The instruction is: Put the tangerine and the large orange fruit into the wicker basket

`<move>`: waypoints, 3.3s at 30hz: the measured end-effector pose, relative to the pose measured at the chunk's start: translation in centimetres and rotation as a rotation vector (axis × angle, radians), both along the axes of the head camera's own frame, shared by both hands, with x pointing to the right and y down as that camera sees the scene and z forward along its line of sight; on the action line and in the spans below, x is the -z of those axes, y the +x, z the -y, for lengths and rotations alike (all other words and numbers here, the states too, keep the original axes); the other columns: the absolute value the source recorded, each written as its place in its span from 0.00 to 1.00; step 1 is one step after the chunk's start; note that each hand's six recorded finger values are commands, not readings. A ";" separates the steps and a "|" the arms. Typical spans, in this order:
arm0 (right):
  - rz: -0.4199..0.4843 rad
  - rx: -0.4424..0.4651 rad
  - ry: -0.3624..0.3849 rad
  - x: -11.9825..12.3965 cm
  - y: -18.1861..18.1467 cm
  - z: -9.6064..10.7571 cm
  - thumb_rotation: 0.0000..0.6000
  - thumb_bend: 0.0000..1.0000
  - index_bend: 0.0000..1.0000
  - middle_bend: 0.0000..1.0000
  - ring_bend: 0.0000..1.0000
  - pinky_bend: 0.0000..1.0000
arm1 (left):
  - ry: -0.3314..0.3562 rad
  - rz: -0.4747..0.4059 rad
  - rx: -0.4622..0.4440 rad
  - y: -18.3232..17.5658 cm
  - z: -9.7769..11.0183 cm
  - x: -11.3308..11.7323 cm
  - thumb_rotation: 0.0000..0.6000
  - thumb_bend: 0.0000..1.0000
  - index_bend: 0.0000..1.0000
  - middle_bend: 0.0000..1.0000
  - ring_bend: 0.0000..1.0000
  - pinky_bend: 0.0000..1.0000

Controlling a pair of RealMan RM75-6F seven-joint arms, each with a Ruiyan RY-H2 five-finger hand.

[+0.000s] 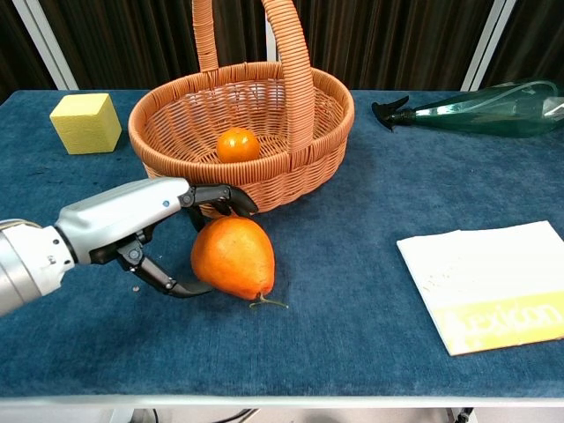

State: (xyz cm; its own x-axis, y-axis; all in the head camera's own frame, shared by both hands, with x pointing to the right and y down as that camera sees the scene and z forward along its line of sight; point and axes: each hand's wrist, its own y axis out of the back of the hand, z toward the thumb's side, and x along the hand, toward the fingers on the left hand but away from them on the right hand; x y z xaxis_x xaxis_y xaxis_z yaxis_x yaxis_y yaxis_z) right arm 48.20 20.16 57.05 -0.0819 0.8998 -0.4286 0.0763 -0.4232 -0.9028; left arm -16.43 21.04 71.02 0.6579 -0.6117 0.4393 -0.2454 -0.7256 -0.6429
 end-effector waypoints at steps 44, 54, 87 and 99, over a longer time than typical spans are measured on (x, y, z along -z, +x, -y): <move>0.000 0.002 0.005 0.1 -0.1 0.0 1.00 0.29 0.00 0.00 0.00 0.00 | 0.167 0.035 0.100 -5.9 4.1 8.0 1.00 0.21 0.41 0.44 0.35 0.54; -0.004 -0.002 0.006 0.1 -0.1 -0.1 1.00 0.29 0.00 0.00 0.00 0.00 | 0.236 0.101 0.299 -10.1 11.7 10.6 1.00 0.21 0.41 0.44 0.35 0.54; -0.004 -0.023 0.002 0.0 0.6 0.3 1.00 0.29 0.00 0.00 0.00 0.00 | 0.009 0.096 0.146 3.4 17.0 -2.0 1.00 0.20 0.13 0.17 0.15 0.37; -0.006 -0.022 -0.002 -0.1 0.5 0.2 1.00 0.29 0.00 0.00 0.00 0.00 | 0.051 0.082 0.141 2.4 17.2 -0.1 1.00 0.19 0.11 0.14 0.13 0.35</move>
